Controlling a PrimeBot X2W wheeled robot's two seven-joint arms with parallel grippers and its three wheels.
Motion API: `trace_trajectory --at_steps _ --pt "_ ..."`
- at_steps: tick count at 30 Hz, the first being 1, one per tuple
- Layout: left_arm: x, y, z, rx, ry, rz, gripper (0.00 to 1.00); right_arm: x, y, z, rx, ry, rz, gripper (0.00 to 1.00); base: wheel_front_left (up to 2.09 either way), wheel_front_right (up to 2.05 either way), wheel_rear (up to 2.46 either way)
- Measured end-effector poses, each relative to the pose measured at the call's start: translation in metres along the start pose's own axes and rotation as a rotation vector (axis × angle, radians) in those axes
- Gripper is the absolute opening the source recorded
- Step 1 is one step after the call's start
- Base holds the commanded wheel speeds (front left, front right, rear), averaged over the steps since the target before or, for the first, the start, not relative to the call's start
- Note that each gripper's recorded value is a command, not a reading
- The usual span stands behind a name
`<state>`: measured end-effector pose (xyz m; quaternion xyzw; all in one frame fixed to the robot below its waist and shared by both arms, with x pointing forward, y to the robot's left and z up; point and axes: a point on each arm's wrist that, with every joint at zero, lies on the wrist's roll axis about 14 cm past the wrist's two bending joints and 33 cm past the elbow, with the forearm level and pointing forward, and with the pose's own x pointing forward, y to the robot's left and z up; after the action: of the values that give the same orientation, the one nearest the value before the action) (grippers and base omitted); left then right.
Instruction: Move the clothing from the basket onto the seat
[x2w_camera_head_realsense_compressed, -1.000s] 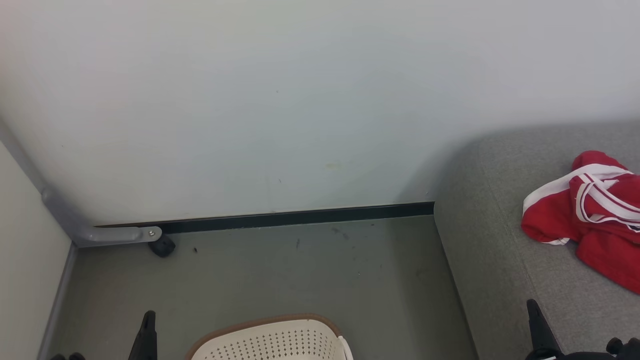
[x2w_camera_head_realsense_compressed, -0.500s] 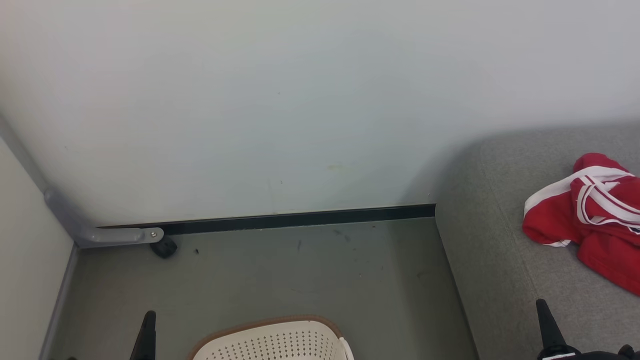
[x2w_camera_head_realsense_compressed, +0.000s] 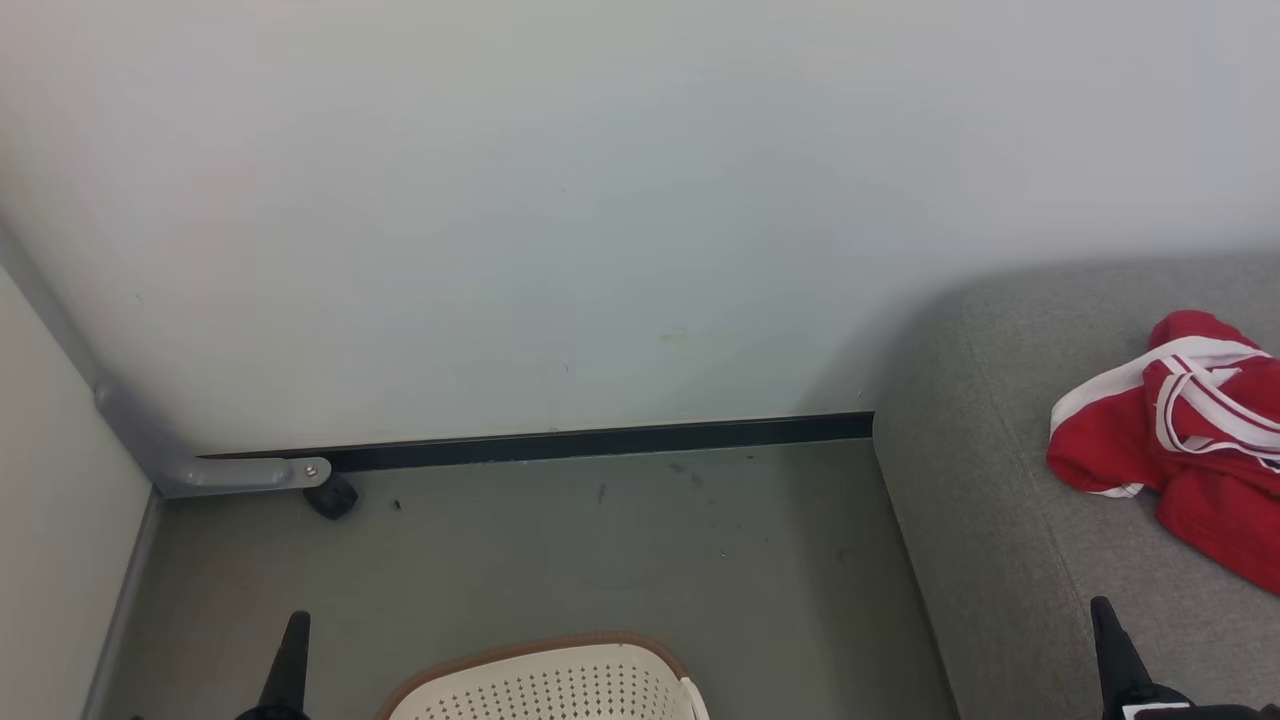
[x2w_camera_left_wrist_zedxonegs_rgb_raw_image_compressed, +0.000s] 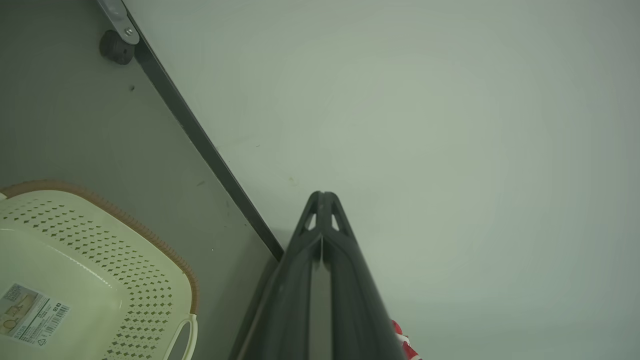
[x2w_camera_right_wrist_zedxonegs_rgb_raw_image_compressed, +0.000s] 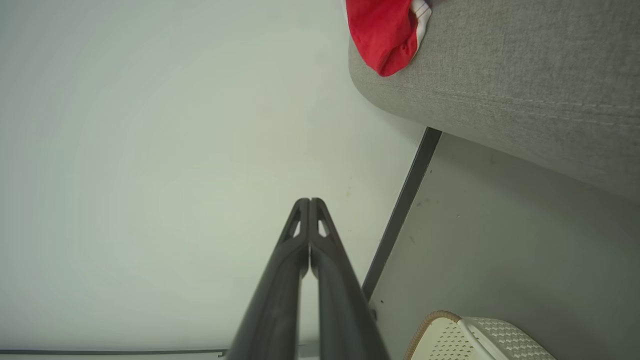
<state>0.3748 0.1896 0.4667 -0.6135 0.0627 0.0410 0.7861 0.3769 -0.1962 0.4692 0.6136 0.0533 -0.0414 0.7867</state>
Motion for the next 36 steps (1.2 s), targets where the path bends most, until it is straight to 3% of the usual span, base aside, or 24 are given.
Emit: trace_trajectory --at_steps 18,36 --pt "0.002 -0.011 0.004 -0.229 0.002 -0.056 0.00 0.002 0.010 0.012 0.243 -0.026 0.046 0.00 0.00 0.00 0.00" --pt "0.002 -0.011 0.005 -0.247 0.001 -0.057 0.00 0.002 0.010 0.012 0.250 -0.027 0.048 0.00 0.00 0.00 0.00"
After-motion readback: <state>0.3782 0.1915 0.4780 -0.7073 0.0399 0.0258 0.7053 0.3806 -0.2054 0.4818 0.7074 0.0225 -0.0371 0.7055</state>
